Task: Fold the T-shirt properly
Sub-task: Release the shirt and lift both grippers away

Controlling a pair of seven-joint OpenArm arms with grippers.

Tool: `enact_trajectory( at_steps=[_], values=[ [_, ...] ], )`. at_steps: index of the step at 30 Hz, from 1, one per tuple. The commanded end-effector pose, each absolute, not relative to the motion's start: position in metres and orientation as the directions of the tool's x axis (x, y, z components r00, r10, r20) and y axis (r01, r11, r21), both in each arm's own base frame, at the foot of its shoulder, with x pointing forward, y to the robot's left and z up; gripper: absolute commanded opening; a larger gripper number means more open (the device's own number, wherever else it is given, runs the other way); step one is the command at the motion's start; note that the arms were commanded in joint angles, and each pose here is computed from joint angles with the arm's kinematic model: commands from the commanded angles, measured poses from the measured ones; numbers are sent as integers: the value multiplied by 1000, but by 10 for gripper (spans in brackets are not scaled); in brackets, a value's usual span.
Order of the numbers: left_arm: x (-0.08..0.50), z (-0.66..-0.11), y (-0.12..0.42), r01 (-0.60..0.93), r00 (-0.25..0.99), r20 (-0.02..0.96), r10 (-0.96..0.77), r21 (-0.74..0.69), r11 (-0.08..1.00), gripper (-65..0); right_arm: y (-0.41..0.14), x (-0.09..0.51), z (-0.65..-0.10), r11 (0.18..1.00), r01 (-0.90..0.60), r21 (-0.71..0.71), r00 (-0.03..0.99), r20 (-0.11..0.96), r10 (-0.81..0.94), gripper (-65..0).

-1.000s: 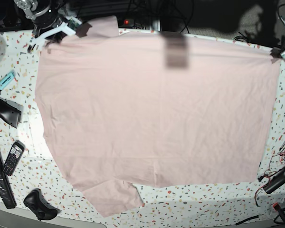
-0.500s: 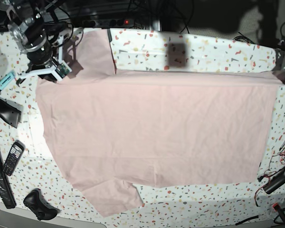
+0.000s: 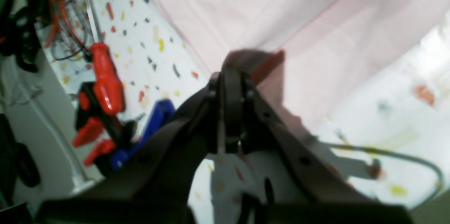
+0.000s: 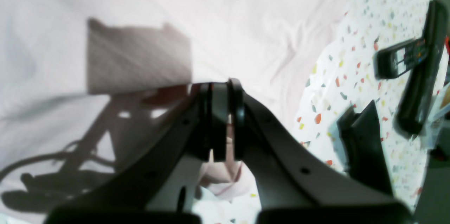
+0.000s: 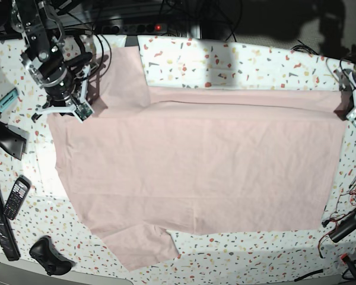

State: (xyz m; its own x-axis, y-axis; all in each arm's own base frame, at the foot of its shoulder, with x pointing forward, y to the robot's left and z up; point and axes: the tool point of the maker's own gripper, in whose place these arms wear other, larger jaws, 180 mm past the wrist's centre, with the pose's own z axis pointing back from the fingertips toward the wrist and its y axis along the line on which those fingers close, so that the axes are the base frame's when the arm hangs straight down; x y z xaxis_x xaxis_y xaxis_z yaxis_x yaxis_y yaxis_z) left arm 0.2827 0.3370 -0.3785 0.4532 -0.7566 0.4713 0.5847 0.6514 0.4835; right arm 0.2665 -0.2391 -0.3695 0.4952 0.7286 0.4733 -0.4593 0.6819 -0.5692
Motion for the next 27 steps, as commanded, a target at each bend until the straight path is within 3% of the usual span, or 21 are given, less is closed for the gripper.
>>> enact_trajectory(
  at_steps=[1, 9, 18, 20, 21, 22, 24, 27],
  values=[
    [299, -362, 348, 553, 439, 475, -763, 527, 645, -650, -249, 279, -356, 665, -427, -612, 475, 475, 741, -650],
    [332, -370, 353, 468, 462, 574, -676, 490, 736, -650, -270, 284, -372, 672, -415, -614, 525, 442, 728, -650],
    [333, -391, 346, 519, 467, 543, -698, 471, 713, -650, -270, 286, -370, 673, -412, -615, 522, 446, 727, -642],
    [333, -391, 346, 519, 468, 541, -698, 471, 713, -650, -270, 289, -368, 673, -406, -618, 519, 450, 727, -497],
    [333, -391, 346, 519, 470, 539, -699, 471, 713, -611, -270, 290, -367, 674, -403, -619, 519, 452, 726, -446],
    [332, -391, 347, 519, 472, 537, -699, 471, 713, -531, -270, 290, -367, 674, -401, -620, 519, 453, 725, -420],
    [332, -392, 348, 516, 483, 532, -695, 468, 717, -413, -270, 290, -367, 674, -401, -620, 519, 452, 725, -418],
    [333, -387, 350, 495, 503, 554, -663, 444, 747, -389, -271, 290, -367, 674, -399, -622, 520, 452, 725, -419]
  ],
)
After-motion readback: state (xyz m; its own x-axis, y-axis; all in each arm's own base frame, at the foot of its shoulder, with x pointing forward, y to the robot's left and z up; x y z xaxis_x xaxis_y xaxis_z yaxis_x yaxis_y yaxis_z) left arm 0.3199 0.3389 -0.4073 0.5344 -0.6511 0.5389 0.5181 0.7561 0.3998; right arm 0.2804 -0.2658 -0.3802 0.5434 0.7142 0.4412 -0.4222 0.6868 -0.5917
